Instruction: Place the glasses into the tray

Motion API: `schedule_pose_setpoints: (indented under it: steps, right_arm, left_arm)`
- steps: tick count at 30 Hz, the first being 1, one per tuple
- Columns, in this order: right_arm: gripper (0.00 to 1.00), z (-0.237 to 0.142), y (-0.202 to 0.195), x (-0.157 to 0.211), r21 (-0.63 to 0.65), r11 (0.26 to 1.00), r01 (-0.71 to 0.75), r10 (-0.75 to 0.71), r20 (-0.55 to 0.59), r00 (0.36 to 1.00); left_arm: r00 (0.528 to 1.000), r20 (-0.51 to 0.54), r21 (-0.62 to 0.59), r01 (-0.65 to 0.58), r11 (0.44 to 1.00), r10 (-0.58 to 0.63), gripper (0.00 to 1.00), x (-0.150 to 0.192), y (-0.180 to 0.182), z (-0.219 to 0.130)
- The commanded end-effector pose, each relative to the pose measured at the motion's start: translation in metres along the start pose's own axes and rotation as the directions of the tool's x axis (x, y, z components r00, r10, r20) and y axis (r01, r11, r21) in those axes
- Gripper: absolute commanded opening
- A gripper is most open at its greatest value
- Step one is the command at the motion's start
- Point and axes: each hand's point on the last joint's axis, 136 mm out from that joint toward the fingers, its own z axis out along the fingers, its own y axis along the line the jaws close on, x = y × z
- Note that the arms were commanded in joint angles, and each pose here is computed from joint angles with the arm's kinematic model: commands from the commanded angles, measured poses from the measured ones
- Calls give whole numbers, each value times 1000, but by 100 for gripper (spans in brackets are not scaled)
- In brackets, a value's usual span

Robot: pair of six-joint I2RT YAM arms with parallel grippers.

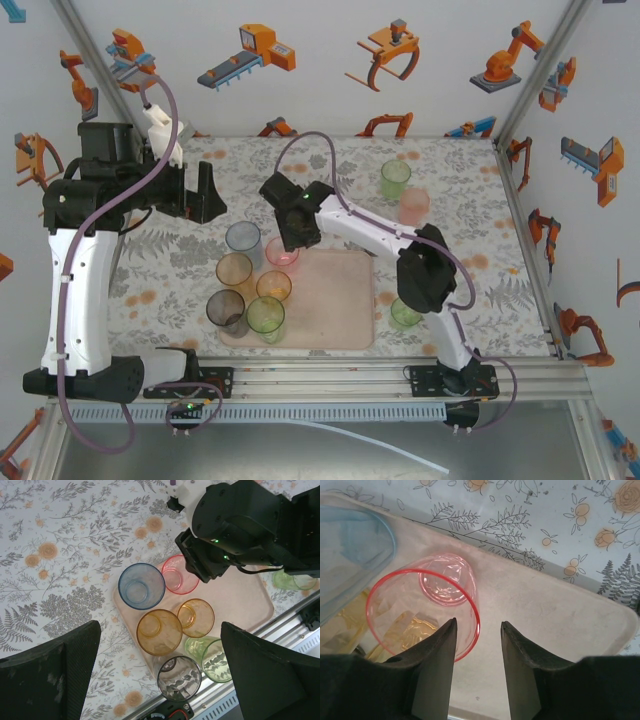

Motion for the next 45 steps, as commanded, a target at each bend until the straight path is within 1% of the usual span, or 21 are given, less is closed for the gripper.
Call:
schedule_pose_setpoints:
  steps: [1, 6, 10, 13, 16, 18, 21, 24, 27, 32, 35, 40, 45]
  right_arm:
    - [41, -55, -4, -27, -23, 1000, 2, 0, 107, 994]
    - [41, -91, -16, -43, -43, 999, -23, 30, 171, 985]
    - [41, -125, -46, -54, -18, 998, -59, 62, 224, 973]
    - [41, -153, -80, -55, 30, 994, -101, 90, 254, 963]
    - [41, -181, -119, -44, 114, 983, -146, 109, 281, 953]
    - [43, -196, -147, -31, 156, 969, -192, 142, 288, 947]
    - [43, -213, -191, -9, 180, 938, -295, 233, 302, 925]
    - [44, -231, -228, 11, 174, 904, -391, 317, 342, 885]
    - [48, -243, -260, 27, 188, 864, -467, 379, 368, 849]
    - [48, -241, -290, 36, 171, 831, -529, 452, 347, 822]
    - [48, -229, -303, 32, 137, 822, -553, 496, 303, 813]
    - [48, -196, -323, 21, 145, 810, -568, 530, 236, 815]
    - [49, -162, -336, 5, 152, 800, -581, 546, 218, 809]
  left_arm:
    - [1000, 29, 3, -3, 1000, 2, 97, -6, -4, -11]
    - [1000, 25, 3, -1, 1000, 1, 97, -4, -4, -10]
    - [1000, 19, 13, -10, 1000, 10, 97, -2, -5, -9]
    - [1000, 14, 63, -21, 998, 20, 97, 0, -14, -9]
    - [1000, 11, 113, -26, 993, 24, 97, 2, -22, -9]
    - [1000, 9, 120, -23, 992, 23, 97, 3, -23, -8]
    - [1000, 7, 112, -27, 993, 27, 97, 4, -22, -9]
    - [1000, 5, 111, -30, 993, 30, 97, 5, -23, -9]
    - [1000, 1, 114, -30, 993, 30, 97, 6, -22, -7]
    - [999, 2, 138, -40, 990, 40, 97, 7, -27, -9]
    - [999, -2, 157, -48, 986, 49, 97, 10, -32, -11]
    - [999, -8, 156, -49, 987, 51, 97, 12, -31, -11]
    - [999, -12, 160, -44, 986, 47, 97, 12, -31, -9]
